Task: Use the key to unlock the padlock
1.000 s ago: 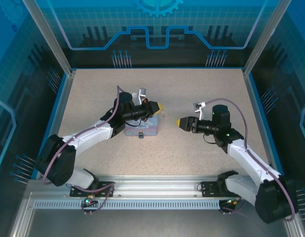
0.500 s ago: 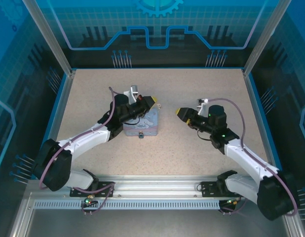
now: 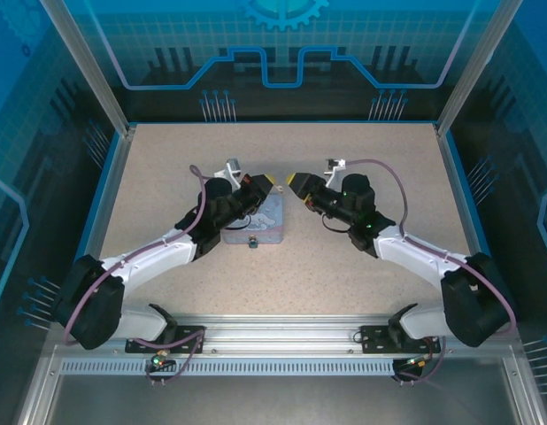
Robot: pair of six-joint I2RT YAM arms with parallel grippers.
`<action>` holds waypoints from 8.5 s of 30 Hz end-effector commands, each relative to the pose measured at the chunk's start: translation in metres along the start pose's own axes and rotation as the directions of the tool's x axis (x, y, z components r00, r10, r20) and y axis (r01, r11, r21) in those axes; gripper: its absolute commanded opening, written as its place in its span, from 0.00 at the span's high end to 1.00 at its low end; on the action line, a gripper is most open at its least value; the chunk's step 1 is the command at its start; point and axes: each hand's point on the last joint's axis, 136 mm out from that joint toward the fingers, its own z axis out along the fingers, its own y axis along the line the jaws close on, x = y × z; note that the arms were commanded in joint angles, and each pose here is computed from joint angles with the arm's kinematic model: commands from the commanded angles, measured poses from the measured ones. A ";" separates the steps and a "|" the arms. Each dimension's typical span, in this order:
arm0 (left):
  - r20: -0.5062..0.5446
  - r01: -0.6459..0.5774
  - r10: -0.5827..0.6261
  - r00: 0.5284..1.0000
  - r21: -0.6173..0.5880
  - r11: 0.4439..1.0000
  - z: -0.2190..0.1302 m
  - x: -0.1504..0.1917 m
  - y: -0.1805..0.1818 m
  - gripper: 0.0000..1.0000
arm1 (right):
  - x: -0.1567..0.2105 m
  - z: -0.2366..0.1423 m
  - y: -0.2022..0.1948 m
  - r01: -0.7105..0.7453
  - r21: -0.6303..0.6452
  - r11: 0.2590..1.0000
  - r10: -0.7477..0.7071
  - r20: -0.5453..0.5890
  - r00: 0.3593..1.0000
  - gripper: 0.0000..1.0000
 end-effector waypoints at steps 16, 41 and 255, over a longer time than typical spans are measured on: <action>0.102 0.038 -0.041 0.994 0.033 0.999 -0.010 -0.015 -0.008 1.00 | 0.010 0.036 0.025 -0.018 -0.117 0.993 0.017 -0.008 1.000 0.65; 0.122 0.021 -0.022 0.992 0.010 1.000 -0.011 -0.019 -0.008 1.00 | 0.028 0.034 0.016 -0.025 -0.114 0.993 0.019 -0.053 0.998 0.72; -0.037 -0.286 0.284 0.958 -0.195 0.938 0.002 0.052 0.204 0.56 | 0.070 0.105 -0.157 -0.133 0.332 0.934 0.242 -0.313 0.918 1.00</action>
